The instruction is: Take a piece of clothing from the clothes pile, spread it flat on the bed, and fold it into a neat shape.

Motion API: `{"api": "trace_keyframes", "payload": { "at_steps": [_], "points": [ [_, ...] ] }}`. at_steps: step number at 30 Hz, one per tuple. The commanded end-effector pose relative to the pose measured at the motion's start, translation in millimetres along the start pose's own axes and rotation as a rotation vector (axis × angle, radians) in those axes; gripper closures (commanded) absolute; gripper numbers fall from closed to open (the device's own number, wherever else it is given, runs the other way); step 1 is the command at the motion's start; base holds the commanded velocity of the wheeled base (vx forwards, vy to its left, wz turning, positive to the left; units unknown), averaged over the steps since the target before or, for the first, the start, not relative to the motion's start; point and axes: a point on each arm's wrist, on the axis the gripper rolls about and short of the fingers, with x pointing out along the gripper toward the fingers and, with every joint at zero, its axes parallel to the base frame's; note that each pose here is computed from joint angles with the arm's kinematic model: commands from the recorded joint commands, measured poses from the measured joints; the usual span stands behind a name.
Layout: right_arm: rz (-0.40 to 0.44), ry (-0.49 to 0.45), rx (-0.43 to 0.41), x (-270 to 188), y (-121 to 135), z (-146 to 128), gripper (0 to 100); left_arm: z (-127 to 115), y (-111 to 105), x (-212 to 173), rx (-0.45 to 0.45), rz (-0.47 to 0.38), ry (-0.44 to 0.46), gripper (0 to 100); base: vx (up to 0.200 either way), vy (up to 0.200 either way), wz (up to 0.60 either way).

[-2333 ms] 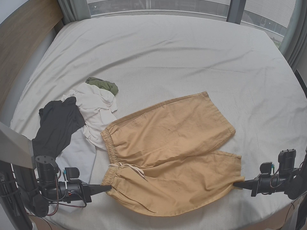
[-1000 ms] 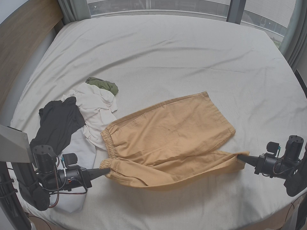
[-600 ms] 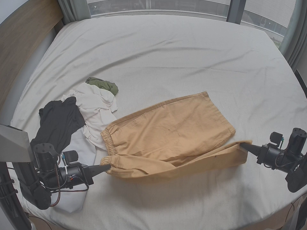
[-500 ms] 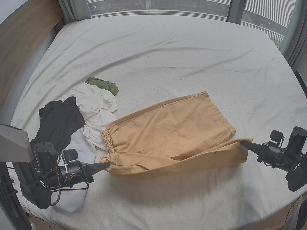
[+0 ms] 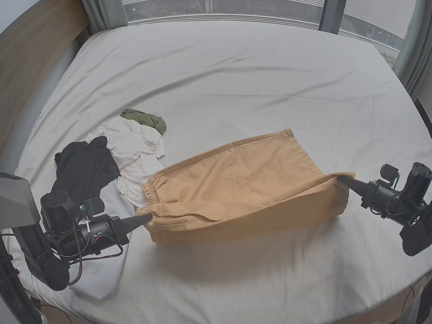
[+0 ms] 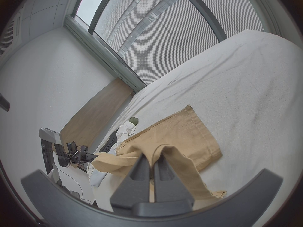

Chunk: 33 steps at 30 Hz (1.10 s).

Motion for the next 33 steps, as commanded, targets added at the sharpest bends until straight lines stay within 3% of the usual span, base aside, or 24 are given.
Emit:
{"api": "trace_keyframes", "payload": {
  "at_steps": [1,33],
  "points": [
    [0.005,-0.015,-0.011,8,-3,11,100,6,-1,2,0.008,0.007,-0.032,100,0.000,0.000,0.00],
    [0.009,0.006,0.001,52,-12,70,100,22,4,15,-0.050,0.066,-0.140,100,0.000,0.000,0.00]
  ]
}}
